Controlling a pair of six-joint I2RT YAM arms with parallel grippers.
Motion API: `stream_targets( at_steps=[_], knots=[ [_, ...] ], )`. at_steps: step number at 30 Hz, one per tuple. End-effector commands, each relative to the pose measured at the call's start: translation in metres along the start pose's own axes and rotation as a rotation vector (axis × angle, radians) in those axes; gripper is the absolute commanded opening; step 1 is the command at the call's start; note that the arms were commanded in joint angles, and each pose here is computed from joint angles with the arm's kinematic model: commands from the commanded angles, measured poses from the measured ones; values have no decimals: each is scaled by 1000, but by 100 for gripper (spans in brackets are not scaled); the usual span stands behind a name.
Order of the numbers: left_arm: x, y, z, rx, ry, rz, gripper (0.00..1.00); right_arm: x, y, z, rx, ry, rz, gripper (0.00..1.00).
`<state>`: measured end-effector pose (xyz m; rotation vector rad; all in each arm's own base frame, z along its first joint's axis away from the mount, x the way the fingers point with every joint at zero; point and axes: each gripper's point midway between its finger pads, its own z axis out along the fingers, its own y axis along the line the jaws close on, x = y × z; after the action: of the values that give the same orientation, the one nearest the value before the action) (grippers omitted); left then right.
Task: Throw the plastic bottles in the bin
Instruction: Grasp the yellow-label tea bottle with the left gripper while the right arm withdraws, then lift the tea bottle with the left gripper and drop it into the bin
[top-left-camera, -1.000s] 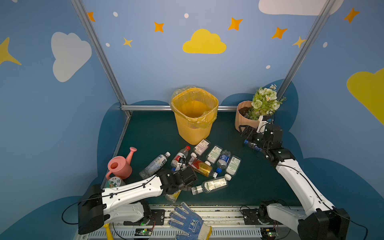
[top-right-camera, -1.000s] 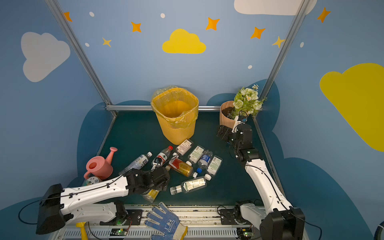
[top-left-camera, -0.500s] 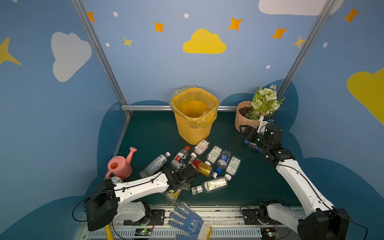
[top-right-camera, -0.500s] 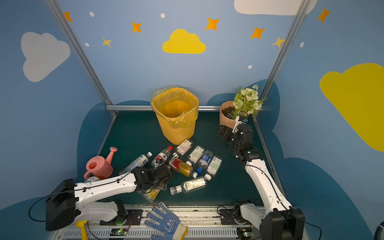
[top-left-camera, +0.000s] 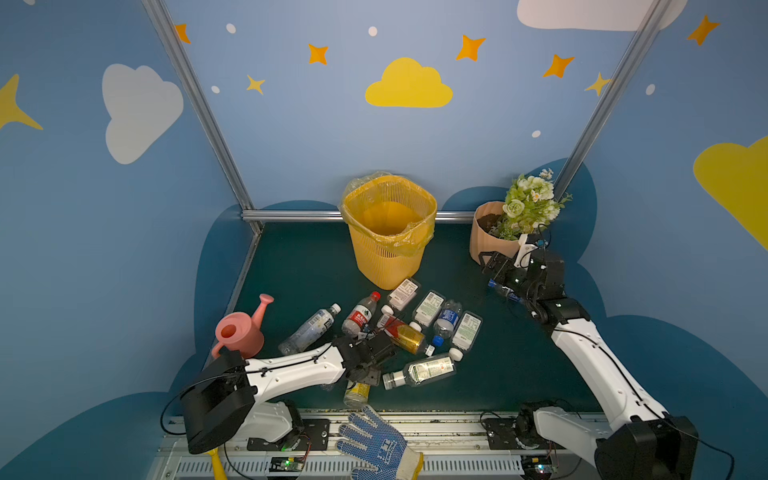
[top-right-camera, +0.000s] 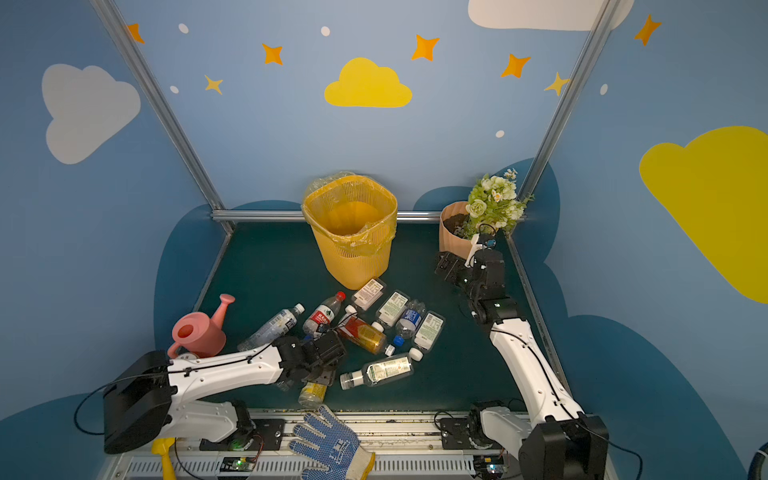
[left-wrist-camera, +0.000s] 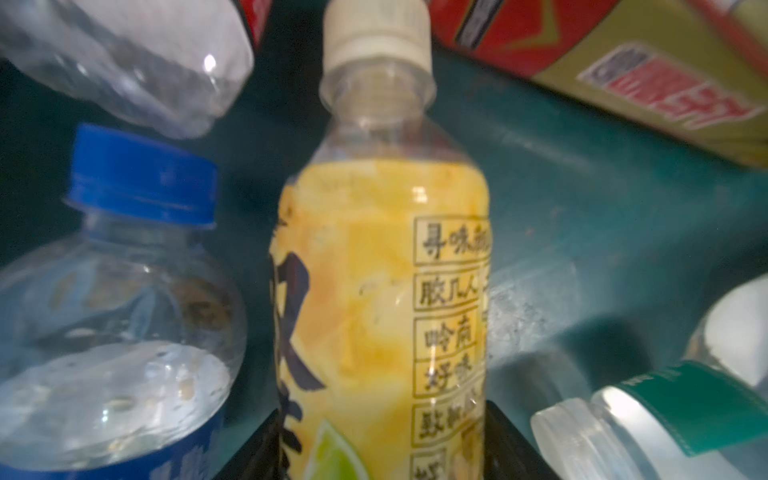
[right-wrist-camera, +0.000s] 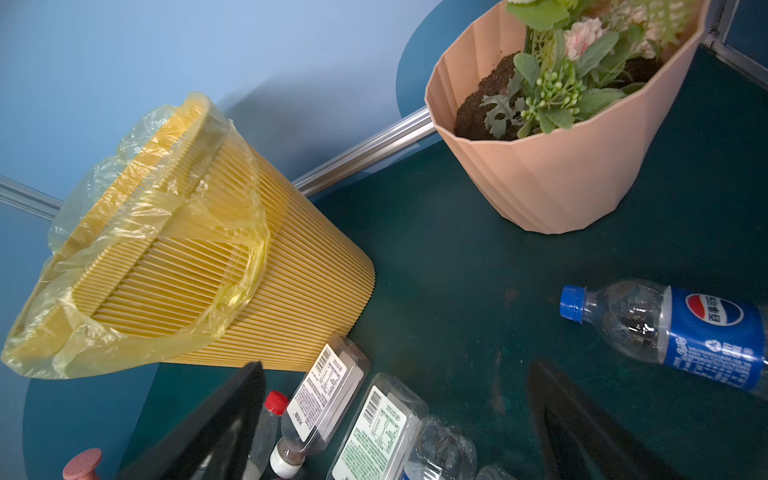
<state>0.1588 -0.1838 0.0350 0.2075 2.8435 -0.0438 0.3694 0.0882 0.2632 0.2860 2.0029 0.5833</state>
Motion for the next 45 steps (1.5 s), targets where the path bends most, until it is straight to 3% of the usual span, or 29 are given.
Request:
stream_targets(
  at_steps=[1,4,13,24,31,37,45],
  knots=[
    [2,1,4,2,11,-6,70,-6,2,-6,-10,-28,1,96],
    [4,0,7,-1,24,2,70,-5,1,-6,-9,-26,4,96],
    [-6,-1,-5,14,-16,-5,45,-6,0,-6,-7,-31,13,96],
    [-41,4,-76,193,-282,-107,46,-7,-1,-8,-9,-37,20,96],
    [-70,30,-148,248,-556,-127,45,-6,-2,-5,-9,-39,32,96],
    [-113,41,-225,181,-799,-18,45,-2,-2,-6,-12,-28,33,95],
    [-182,25,-335,126,-1187,131,46,4,-7,-11,7,-18,32,96]
  ],
)
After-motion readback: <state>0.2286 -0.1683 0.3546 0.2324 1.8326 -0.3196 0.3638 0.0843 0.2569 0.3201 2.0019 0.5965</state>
